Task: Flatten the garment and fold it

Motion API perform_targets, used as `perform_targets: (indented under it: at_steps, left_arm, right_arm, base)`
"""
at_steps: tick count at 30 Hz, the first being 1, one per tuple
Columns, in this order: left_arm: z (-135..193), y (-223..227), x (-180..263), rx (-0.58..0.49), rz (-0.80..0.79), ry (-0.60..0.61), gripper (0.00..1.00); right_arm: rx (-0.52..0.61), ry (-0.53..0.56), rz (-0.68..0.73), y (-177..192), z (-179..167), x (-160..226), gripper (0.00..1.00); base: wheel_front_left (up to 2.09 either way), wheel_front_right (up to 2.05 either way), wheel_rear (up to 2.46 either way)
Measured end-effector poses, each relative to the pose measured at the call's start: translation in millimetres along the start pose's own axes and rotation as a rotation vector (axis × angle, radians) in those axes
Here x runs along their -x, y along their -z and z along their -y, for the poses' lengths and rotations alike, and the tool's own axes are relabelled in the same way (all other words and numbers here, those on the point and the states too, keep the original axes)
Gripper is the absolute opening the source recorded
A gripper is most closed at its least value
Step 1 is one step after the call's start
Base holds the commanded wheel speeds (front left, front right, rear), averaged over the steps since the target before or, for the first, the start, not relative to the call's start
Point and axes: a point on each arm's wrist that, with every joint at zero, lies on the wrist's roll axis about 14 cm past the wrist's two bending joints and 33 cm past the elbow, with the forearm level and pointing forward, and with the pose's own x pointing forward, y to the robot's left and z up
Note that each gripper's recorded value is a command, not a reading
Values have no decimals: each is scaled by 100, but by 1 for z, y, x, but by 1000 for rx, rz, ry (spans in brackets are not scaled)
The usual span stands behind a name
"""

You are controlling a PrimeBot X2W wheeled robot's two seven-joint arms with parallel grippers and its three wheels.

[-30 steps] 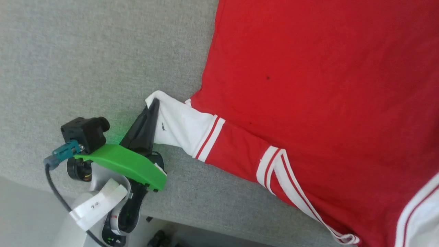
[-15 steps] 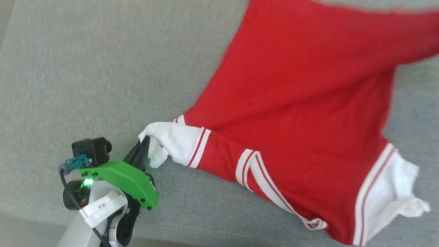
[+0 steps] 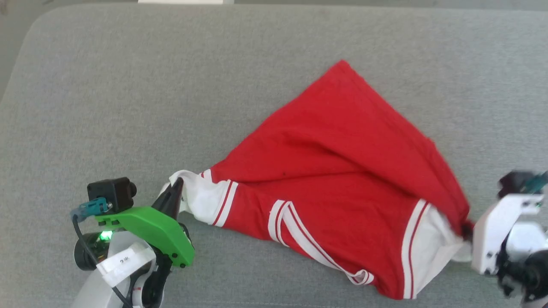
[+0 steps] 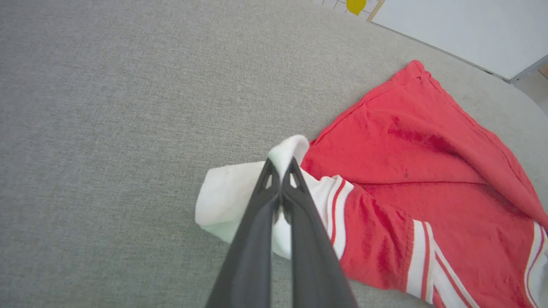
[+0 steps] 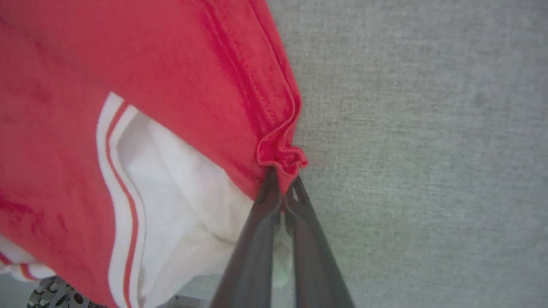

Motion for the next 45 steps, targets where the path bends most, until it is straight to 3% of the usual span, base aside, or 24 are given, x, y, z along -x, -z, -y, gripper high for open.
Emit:
perform_targets:
  at_steps: [6, 7, 8, 9, 16, 23, 31, 38, 45]
  left_arm:
    - [6, -6, 5, -5, 19, 12, 0]
    - [7, -5, 7, -5, 18, 12, 0]
    - [7, -4, 8, -6, 16, 12, 0]
    - [8, -4, 9, -5, 16, 13, 0]
    - [10, -4, 13, -5, 16, 18, 0]
    - [8, 2, 12, -3, -4, 13, 0]
    - [3, 5, 2, -17, -27, 10, 0]
    - [-3, 10, -18, -24, -48, 10, 0]
    - [-25, 28, -32, 7, -83, -42, 0]
  right_arm:
    - [-19, -18, -17, 17, -5, 8, 0]
    - [-26, -19, 9, 14, -6, 11, 6]
    - [-34, -20, 52, 7, -5, 14, 66]
    - [-57, -25, 108, -3, -4, 19, 100]
    - [-117, -59, 563, -97, -2, 68, 100]
    - [-89, -128, 689, -132, -29, 72, 100]
    - [85, -177, 642, -183, -82, 41, 100]
    - [333, -114, 442, -218, -113, -8, 100]
    - [501, -75, 238, -218, -138, -64, 100]
  base:
    - [0, 0, 0]
    - [0, 0, 0]
    - [0, 0, 0]
    - [0, 0, 0]
    - [0, 0, 0]
    - [0, 0, 0]
    - [0, 0, 0]
    - [0, 0, 0]
    - [0, 0, 0]
